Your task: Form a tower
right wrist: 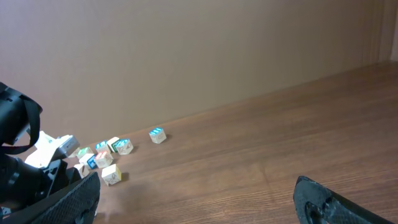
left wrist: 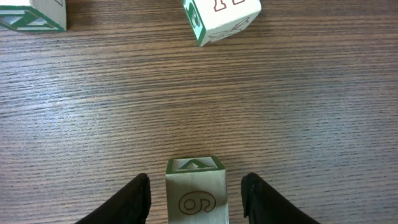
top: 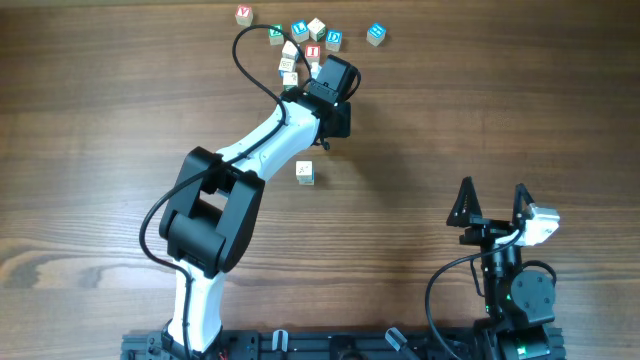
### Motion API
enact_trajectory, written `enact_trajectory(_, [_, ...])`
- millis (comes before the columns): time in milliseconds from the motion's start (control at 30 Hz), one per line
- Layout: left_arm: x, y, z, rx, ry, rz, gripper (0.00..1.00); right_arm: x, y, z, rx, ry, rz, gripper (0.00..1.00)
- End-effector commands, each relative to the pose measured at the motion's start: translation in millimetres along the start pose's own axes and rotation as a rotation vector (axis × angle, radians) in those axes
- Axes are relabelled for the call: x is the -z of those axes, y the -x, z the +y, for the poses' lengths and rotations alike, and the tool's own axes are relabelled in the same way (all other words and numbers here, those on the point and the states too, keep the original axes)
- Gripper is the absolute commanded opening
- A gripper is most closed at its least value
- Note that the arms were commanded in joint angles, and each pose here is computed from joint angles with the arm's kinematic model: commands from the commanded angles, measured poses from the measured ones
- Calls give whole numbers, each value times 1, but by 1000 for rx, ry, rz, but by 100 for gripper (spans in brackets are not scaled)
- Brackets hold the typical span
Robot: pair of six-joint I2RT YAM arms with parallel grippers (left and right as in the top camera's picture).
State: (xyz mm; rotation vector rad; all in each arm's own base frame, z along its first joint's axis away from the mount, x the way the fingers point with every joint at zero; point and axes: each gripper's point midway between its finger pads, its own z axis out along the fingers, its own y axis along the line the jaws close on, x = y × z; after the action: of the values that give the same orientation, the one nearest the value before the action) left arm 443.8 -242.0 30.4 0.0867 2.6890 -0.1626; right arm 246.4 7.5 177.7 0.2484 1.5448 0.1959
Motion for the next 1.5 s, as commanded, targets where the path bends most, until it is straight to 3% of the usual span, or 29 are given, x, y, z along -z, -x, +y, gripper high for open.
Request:
enact_trajectory(0, [-8,-9,2,-14,18,30,44,0,3,-3,15,-15,-13,100])
enact_trajectory(67, [-8,-11,2,-16,20,36,36,0,3,-3,15,-15,-13,100])
enact_trajectory(133, [-8,-13,3,-17,24,44,34,0,3,-3,15,-14,-13,100])
enact_trajectory(433, [-7,-18,5,-19,34,63,42,0,3,-3,15,-15,-13,100])
enact_trajectory(600, [-7,-21,6,-21,38,74,27,0,3,-3,15,-15,-13,100])
enact_trajectory(700, [-5,-18,7,-18,37,68,29,0,3,-3,15,-15,-13,100])
enact_trajectory(733, [-4,-18,6,-19,36,67,41,0,3,-3,15,-15,-13,100])
enact_trajectory(767, [-4,-18,6,-18,36,67,44,0,3,-3,15,-15,-13,100])
enact_trajectory(967, [-7,-25,7,-25,46,90,30,0,3,-3,15,-15,-13,100])
enact_trajectory(1100, [-5,-21,13,-27,78,70,32,0,3,-3,15,-15,-13,100])
enact_trajectory(1200, [23,-1,8,-15,49,5,32,0,3,-3,15,-15,-13,100])
enact_trajectory(1333, [108,46,13,38,-15,-168,27,0,3,-3,15,-15,-13,100])
enact_trajectory(1467, [172,39,30,122,-19,-180,27,0,3,-3,15,-15,-13,100])
